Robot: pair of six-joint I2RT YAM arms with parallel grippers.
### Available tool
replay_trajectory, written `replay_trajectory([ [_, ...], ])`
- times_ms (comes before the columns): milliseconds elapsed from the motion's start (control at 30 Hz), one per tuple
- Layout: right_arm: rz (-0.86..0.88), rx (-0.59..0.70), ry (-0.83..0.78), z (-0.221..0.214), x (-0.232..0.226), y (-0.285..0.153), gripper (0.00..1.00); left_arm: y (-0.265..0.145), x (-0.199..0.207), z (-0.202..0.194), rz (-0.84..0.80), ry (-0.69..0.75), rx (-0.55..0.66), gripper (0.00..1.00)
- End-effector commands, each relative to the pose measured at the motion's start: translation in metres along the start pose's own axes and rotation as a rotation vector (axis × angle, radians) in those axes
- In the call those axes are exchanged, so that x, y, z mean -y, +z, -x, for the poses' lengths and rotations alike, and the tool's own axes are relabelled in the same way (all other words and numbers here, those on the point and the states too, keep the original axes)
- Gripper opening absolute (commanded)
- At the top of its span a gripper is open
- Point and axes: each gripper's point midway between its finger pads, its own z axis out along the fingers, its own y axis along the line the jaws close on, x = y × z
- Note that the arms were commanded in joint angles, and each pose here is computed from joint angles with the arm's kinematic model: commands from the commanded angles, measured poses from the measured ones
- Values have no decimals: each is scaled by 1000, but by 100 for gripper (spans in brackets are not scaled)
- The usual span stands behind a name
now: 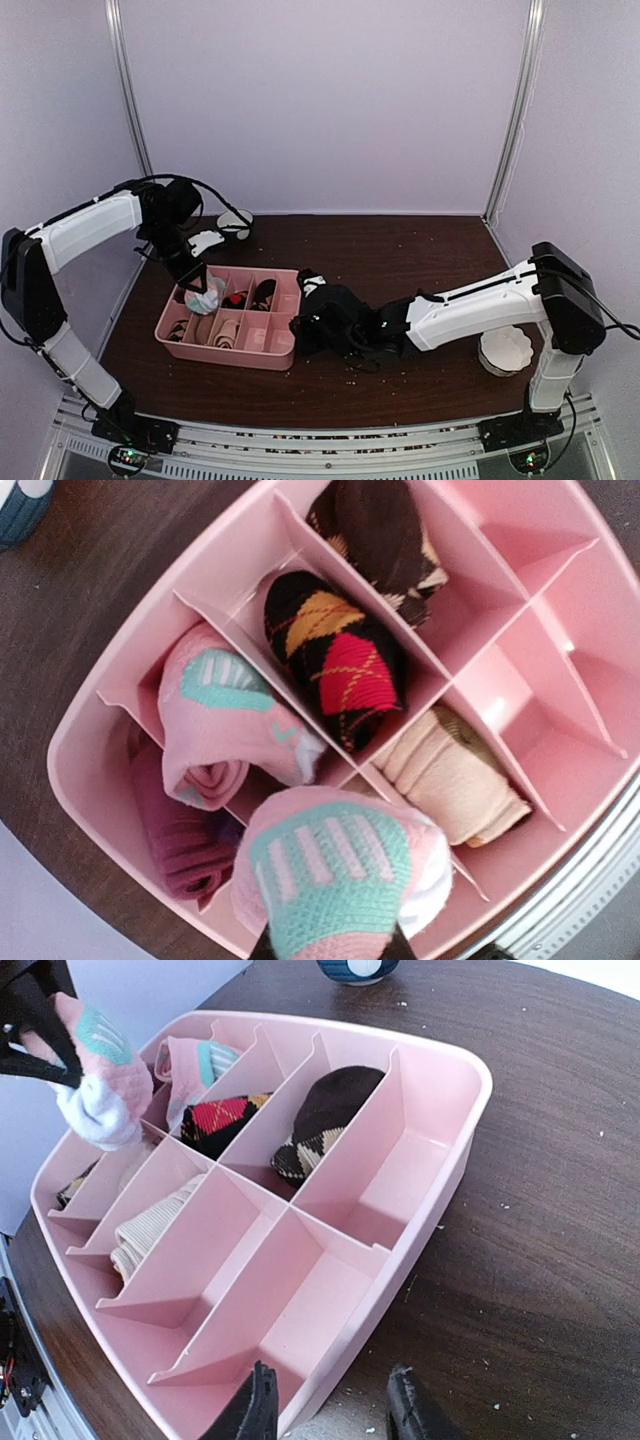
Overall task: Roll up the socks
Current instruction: Move the storage box to the center of the board, then place the sock in the storage box.
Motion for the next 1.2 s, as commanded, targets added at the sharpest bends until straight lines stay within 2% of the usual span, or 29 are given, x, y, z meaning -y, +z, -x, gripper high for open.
replay_trajectory([
  [0,-2,67,55,21,5,-11,37,-45,32,9,-116,-63,140,0],
  [233,35,56,139,11,15,-6,31,-49,79,39,-294,-73,260,0],
  [433,-11,57,144,6,30,-18,31,-42,116,67,-503,-52,343,0],
  [600,-41,70,157,9,40,-30,30,-11,125,65,-589,-67,303,0],
  [733,-62,71,155,10,45,-33,30,16,110,51,-468,-82,277,0],
  [833,-68,72,155,11,46,-35,30,28,88,45,-320,-106,255,0],
  [1000,-69,73,157,12,45,-34,29,31,61,37,-118,-139,224,0],
  [1167,-66,67,144,12,43,-33,29,31,56,34,-22,-125,207,0],
])
